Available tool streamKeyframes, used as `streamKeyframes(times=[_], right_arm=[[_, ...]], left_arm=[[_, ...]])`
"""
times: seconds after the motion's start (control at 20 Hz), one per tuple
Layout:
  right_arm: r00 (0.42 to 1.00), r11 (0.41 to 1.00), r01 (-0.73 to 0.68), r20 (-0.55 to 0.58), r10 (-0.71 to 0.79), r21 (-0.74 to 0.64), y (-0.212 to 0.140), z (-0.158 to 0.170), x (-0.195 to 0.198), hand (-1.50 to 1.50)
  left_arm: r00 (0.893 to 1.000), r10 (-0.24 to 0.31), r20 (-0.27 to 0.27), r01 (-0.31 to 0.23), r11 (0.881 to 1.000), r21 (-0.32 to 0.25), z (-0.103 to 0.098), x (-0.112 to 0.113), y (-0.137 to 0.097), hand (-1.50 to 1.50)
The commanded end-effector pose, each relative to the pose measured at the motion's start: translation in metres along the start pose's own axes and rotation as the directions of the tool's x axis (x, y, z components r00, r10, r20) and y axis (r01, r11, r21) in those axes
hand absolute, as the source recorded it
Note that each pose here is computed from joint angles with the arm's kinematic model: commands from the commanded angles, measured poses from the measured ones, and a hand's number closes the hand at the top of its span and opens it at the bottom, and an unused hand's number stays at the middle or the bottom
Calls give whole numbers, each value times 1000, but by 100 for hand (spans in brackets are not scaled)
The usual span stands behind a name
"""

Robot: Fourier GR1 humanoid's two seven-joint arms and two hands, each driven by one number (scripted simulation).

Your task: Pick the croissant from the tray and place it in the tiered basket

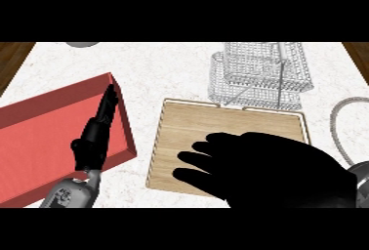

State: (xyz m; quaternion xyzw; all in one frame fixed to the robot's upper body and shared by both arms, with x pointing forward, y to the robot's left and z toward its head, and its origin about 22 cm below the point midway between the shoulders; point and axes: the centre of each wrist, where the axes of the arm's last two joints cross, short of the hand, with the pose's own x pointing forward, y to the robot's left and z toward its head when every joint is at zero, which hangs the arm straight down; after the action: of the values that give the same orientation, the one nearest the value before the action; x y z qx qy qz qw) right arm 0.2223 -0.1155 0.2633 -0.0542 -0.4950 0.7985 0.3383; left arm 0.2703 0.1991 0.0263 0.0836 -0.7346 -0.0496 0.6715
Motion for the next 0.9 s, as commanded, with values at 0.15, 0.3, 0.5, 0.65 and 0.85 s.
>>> streamKeyframes(times=[0.15,0.3,0.5,0.65,0.85], right_arm=[[982,988,-99,-150,117,118,14,-12,10,-150],[977,987,-105,-175,125,121,8,-15,7,-150],[965,982,-144,-204,167,119,10,-10,4,-150],[957,976,-179,-206,203,127,4,-11,-6,-150],[946,970,-213,-224,235,117,19,-11,0,-150]], left_arm=[[1000,1,10,-1,1000,0,0,-9,-4,0],[1000,-4,6,4,1000,3,-6,-1,-1,0],[1000,-12,12,12,1000,26,-12,13,6,0],[1000,-8,8,8,1000,4,-1,-10,6,0],[1000,-3,-2,3,1000,3,1,-9,-7,0]])
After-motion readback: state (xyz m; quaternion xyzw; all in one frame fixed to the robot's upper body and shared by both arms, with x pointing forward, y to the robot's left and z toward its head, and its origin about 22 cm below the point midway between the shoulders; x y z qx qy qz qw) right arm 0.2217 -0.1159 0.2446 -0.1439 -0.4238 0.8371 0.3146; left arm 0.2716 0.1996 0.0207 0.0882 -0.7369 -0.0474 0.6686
